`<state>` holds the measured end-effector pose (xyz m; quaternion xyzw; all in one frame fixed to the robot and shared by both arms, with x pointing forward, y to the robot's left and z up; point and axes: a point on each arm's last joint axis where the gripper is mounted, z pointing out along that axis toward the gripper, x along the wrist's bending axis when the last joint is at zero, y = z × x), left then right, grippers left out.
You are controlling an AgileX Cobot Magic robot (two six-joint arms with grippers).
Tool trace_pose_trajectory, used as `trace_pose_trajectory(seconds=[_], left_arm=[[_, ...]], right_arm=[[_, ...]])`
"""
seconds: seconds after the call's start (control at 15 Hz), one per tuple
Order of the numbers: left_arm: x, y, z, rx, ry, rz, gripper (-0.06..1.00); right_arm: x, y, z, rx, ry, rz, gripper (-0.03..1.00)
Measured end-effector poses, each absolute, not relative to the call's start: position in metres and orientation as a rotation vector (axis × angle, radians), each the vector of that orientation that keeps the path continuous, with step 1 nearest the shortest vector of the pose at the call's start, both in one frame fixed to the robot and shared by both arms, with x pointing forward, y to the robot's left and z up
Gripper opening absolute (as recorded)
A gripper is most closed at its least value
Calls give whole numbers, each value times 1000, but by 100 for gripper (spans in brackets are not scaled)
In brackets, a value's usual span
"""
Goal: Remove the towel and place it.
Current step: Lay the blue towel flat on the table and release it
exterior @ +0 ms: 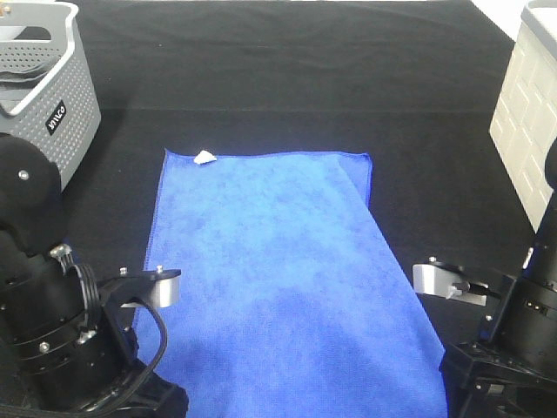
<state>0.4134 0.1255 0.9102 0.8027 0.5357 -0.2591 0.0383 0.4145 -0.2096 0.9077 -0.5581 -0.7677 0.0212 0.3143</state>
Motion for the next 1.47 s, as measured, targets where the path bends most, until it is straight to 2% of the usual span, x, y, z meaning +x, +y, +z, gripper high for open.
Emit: trace_pose_trajectory(seconds=[0.33,0.67,0.87,0.93,1.0,1.2,1.47], left_arm=[[425,115,942,2429,1534,-748,78],[441,108,974,2414,1409,-598,78],[462,105,995,2424,1378,-382,78],[482,111,1012,2417,1414,-196,80],[482,111,1012,2417,1414,-196,80],[538,144,1048,2281,1530,105,82],[579,175,1053,2183,1634,222,82]], right_arm=[[420,-211,937,-1532,-2155,-108,70],[447,-218,1005,-1782,-2421,-434,70],[471,-235,1042,-1956,-2428,-562,70],[484,-257,1059,-2071,-2346,-637,70],[484,-257,1059,-2071,-2346,-637,70],[522,-288,1079,-2129,-2167,-746,70],[547,-293,1083,-2144,-2201,-775,71]])
